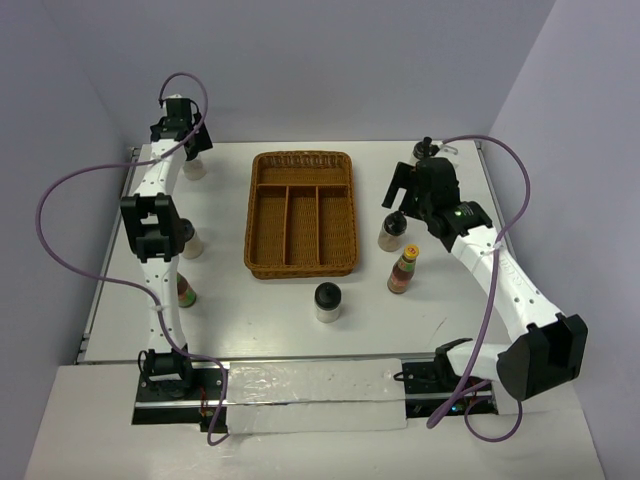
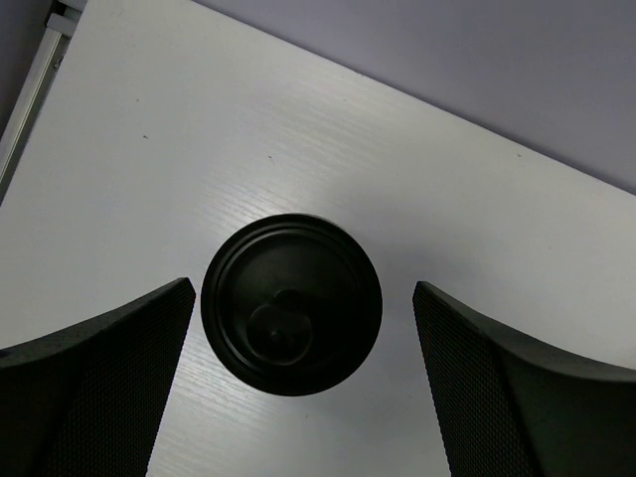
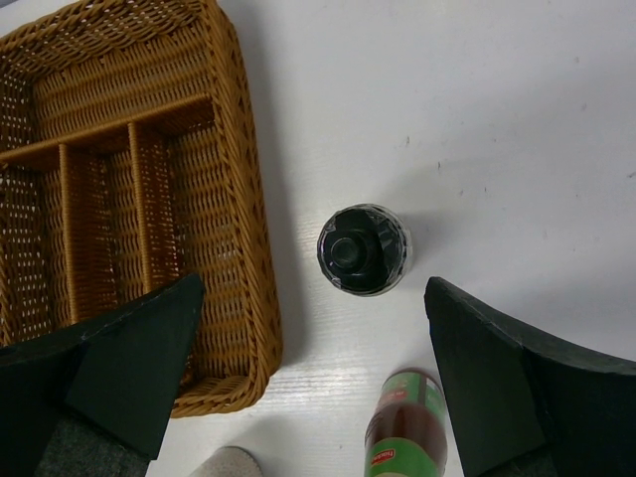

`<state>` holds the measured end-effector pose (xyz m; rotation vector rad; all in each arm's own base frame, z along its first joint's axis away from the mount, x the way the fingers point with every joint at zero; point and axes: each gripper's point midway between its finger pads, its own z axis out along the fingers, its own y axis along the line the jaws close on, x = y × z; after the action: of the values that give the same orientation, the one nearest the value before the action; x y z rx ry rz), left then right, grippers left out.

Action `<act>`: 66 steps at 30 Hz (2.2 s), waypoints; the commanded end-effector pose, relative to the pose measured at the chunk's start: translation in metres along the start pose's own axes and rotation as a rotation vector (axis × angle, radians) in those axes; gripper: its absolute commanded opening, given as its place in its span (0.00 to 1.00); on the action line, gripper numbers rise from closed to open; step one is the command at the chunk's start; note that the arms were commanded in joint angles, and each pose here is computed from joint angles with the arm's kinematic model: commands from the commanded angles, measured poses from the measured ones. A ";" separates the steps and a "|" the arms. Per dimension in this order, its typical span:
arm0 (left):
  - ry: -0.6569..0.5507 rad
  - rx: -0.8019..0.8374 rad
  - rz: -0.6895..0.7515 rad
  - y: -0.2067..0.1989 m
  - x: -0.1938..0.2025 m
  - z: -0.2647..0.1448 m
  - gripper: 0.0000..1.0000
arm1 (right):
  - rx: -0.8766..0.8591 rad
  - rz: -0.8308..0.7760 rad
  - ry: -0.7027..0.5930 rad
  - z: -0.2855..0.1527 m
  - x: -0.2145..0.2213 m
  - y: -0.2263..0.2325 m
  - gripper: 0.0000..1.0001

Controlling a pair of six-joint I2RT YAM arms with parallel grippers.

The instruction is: Organize the condiment bottles

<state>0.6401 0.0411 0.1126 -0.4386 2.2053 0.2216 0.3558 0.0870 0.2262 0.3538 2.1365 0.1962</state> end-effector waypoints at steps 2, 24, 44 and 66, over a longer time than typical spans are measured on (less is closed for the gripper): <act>-0.117 0.011 -0.023 -0.003 -0.038 -0.003 0.91 | -0.026 0.002 -0.029 -0.005 -0.018 0.011 1.00; -0.130 0.077 -0.028 -0.010 -0.050 -0.025 0.12 | -0.024 0.000 -0.027 -0.002 -0.021 0.014 1.00; -0.311 0.313 0.074 -0.081 -0.118 -0.206 0.10 | -0.037 0.012 -0.051 -0.014 -0.025 0.013 1.00; -0.210 0.501 0.203 -0.236 -0.001 -0.217 0.10 | -0.003 -0.011 -0.047 -0.019 -0.019 0.001 1.00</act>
<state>0.5637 -0.2283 0.2293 0.1226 2.1036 -0.1249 0.3548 0.0847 0.2433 0.3466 2.1155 0.1907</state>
